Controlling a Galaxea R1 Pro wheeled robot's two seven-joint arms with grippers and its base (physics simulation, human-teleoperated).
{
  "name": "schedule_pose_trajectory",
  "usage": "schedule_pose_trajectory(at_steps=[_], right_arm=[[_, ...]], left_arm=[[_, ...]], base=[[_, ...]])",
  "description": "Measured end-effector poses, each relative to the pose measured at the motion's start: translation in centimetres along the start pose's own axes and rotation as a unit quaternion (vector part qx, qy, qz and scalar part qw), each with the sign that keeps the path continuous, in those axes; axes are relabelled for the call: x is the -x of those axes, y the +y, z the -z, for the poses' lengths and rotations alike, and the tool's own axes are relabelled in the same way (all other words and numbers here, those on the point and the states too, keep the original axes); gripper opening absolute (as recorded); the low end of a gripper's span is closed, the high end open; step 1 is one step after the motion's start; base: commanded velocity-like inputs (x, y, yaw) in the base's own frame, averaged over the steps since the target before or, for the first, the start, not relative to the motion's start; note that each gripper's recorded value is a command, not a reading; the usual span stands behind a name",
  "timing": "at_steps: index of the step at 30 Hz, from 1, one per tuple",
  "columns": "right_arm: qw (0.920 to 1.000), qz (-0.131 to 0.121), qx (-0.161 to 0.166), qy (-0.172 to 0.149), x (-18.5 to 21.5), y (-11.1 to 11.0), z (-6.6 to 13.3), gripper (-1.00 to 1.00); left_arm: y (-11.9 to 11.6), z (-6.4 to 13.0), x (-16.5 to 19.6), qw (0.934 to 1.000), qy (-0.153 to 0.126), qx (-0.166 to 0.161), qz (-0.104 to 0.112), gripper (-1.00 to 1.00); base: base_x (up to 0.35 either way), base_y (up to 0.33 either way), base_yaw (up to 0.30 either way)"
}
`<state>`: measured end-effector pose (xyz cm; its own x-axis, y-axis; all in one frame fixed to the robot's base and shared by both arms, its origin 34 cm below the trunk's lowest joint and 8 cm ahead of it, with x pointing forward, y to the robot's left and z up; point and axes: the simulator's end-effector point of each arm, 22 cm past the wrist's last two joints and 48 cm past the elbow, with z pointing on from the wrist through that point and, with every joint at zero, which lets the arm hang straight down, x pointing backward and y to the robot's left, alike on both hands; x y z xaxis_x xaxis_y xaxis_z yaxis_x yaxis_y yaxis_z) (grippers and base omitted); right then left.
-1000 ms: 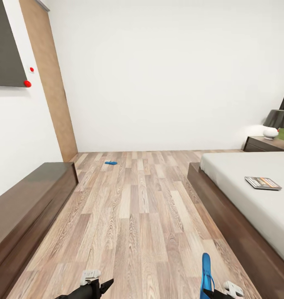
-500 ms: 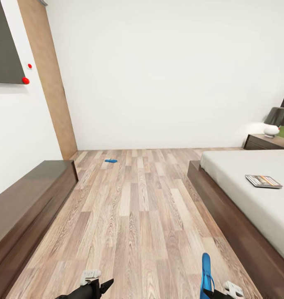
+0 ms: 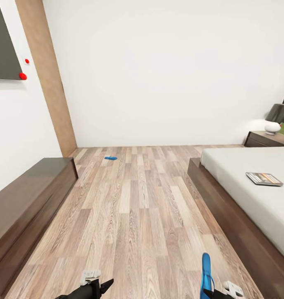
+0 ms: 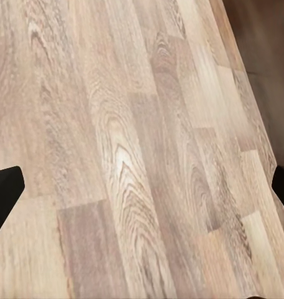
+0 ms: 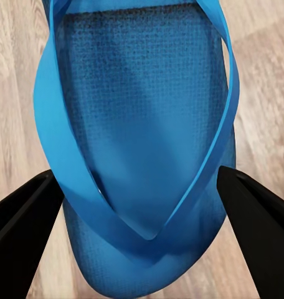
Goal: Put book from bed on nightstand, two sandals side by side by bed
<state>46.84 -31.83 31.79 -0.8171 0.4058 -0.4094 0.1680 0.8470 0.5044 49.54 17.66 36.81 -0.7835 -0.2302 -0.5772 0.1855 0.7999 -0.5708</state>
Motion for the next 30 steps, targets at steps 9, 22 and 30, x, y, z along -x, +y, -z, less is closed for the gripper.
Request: schedule_pose_trajectory(at_steps=[9, 22, 30], right_arm=[[1.0, -0.002, -0.002, 0.003, -0.2, -0.2, -0.1, -1.0], [1.0, -0.002, -0.002, 0.003, -0.3, -0.2, -0.1, -1.0], [1.0, -0.001, -0.002, 0.003, -0.3, -0.2, -0.1, -1.0]], left_arm=[[0.1, -0.1, -0.3, 1.0, 0.003, 0.001, 0.002, 1.0], [0.2, -0.1, -0.3, 1.0, 0.003, 0.002, 0.002, 1.0], [1.6, 0.0, -0.3, 0.9994, 0.003, 0.033, 0.003, 1.0]], base=[[0.066, -0.01, 0.0], [0.294, -0.12, 0.0], [0.286, -0.185, 0.0]])
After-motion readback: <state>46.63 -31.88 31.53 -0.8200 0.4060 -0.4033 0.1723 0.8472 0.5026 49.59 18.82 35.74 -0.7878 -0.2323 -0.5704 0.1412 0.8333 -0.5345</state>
